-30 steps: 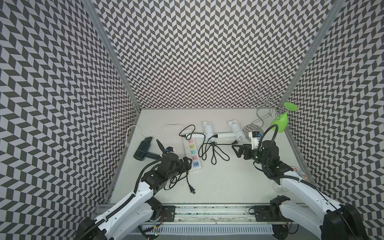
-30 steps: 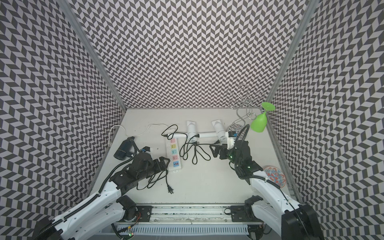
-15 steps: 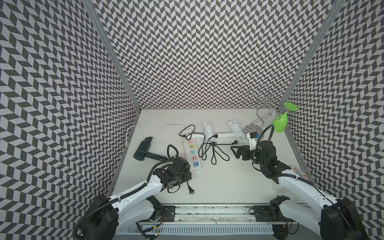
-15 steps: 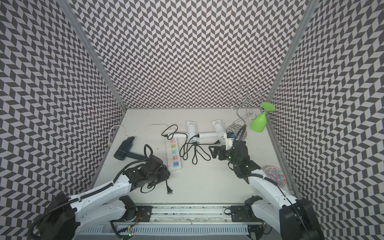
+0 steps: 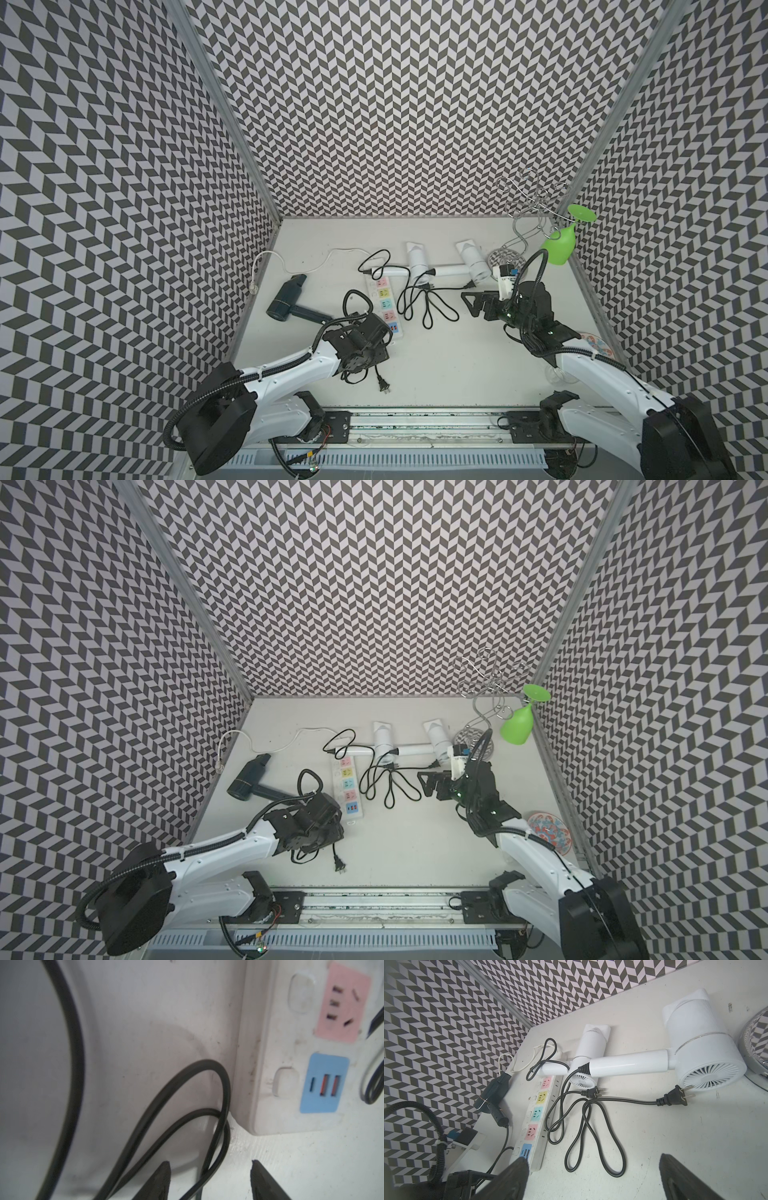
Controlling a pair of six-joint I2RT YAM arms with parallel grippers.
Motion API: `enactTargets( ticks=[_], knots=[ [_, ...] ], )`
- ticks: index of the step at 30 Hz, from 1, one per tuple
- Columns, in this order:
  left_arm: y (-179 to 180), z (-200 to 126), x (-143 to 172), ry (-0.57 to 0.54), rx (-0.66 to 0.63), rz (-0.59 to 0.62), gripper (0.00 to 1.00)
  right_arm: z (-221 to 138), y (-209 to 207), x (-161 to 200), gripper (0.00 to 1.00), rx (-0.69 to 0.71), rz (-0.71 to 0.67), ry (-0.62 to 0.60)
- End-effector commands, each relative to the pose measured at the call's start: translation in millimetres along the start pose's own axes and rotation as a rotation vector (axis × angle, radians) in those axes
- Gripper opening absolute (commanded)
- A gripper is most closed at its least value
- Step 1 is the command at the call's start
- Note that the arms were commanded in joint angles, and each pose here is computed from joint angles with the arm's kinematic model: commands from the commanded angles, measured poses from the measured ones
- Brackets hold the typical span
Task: Charge the blow dryers
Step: Pick up the plug from the center of the board.
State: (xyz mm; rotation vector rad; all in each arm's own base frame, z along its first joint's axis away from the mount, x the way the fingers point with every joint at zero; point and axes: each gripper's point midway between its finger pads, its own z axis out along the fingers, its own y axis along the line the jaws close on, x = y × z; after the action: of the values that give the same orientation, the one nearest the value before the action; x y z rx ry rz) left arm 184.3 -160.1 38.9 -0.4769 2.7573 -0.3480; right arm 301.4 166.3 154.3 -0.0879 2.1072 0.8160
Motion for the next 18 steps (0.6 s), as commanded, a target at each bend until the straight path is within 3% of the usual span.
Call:
enactTargets(
  ticks=[1,4,9,13,18],
  knots=[
    [-6.9,-29.0,-30.0,-0.125,-0.019,-0.011,0.68,-0.3,6.7,-8.7,0.99,-0.026,-0.019,-0.039],
    [-12.6,-44.4,-36.1,-0.141,-0.002,-0.021,0.75,-0.2,6.8,-8.6,0.99,-0.026,-0.019,-0.037],
    [-16.8,-58.7,-27.6,-0.076,0.015,-0.040,0.79,-0.4,7.9,-8.5,0.99,-0.031,-0.019,-0.036],
    [-10.3,-62.0,-17.8,-0.007,-0.044,-0.048,0.78,-1.0,9.1,-8.8,0.99,-0.036,-0.018,-0.037],
    [-10.1,-45.3,5.3,0.082,-0.008,-0.074,0.72,0.1,10.3,-7.5,0.99,-0.047,-0.014,-0.031]
  ],
)
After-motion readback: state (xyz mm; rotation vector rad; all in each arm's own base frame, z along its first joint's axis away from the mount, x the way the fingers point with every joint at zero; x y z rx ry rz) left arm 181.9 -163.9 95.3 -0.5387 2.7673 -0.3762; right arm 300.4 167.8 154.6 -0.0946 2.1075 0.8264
